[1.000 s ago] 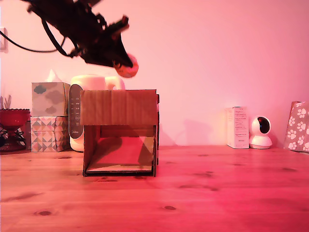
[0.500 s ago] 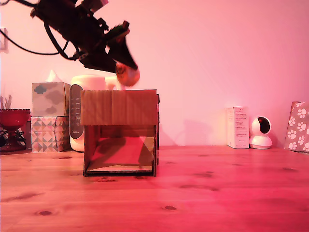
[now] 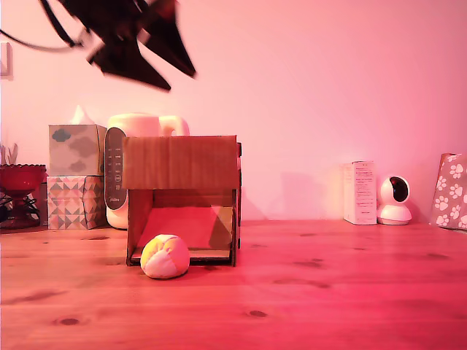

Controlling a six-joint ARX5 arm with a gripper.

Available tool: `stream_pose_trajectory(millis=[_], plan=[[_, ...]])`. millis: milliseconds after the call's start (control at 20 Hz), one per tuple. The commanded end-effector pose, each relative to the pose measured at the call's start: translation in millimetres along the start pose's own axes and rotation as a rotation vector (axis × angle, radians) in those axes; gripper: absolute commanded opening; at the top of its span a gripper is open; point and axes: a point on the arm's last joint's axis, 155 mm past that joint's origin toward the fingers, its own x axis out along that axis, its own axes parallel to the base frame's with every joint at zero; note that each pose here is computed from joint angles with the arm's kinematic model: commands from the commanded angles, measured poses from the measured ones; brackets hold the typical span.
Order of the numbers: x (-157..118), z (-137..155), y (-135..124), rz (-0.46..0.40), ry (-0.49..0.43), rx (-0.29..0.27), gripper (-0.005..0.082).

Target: Drop the footbag into the cardboard dice tower

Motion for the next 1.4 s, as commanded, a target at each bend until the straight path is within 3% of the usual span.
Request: stream_pose_trajectory(millis=[0,150,550,950,1150,1350], plan=[[1.0,-7.3,-8.1,-0.041,0.029,0.006,-0.0013],[-3.7,-13.8,-13.4,-0.058,0.025,0.011,-0.0013],[-23.0,-49.7,-23.6,-0.057,-0.139,0.062,-0.0013],[-31.6,-112.4,-14.2,0.016,-0.270,-0.005,-0.0013],[-35.2,-148.9,-9.1,0.055,-0.243,-0.052,-0.0013],[-28.5,-177.2,-9.7,0.054,-0.140,-0.084,-0.0013]])
